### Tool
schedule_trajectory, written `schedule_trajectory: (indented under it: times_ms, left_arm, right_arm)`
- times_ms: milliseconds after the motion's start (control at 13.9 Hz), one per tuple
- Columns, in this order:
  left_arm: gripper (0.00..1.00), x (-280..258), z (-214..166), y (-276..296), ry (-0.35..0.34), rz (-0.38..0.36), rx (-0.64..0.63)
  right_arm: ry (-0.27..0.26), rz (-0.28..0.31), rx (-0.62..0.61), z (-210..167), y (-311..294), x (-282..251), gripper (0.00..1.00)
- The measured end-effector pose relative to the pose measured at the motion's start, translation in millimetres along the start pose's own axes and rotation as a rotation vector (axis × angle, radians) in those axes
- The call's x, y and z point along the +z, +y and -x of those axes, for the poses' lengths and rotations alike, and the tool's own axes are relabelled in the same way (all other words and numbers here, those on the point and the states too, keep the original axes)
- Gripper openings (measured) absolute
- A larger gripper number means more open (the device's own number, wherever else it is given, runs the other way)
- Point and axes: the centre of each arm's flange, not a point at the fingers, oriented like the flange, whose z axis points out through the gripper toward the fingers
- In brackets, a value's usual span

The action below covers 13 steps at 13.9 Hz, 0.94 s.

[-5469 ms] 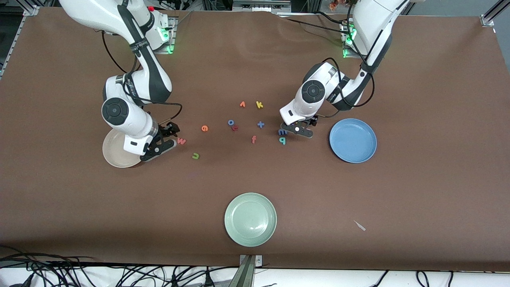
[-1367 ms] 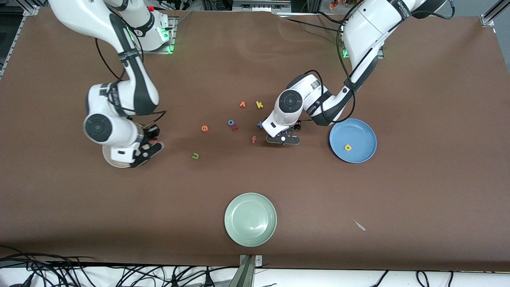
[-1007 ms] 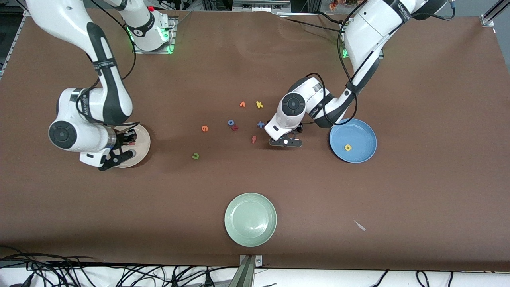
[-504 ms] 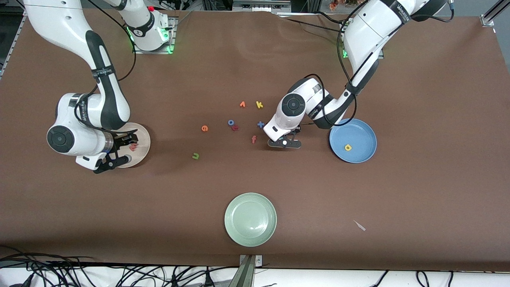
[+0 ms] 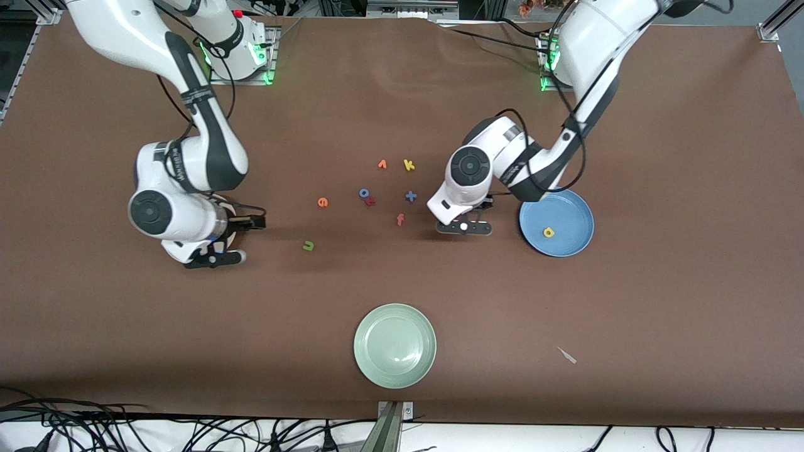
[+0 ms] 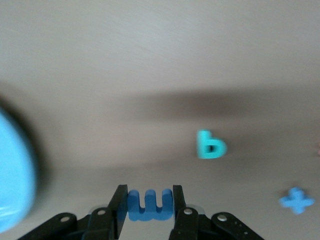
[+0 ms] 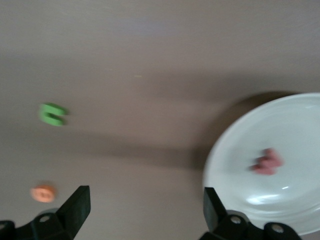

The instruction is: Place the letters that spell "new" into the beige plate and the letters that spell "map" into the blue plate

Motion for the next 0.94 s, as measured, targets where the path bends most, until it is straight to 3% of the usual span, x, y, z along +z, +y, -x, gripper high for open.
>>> schedule_trajectory:
  times_ms: [288,504,935]
  left_arm:
    - [0.41,-17.4,-36.6,-98.8,-0.01,0.005,0.086]
    - [0.41,-3.9,-46.8,-135.1,-0.012,-0.049,0.119]
    - [0.42,47.5,-54.3,-181.4,-0.092,-0.049,0.072]
  right_arm:
    - [0.071,-0.038,0.183,4.2,-56.5,-8.1,1.0]
    - [0.13,-0.066,0.302,2.8,-87.3,3.0,1.0]
    - [0.174,-0.087,0.361,-8.7,-101.3,55.6,1.0]
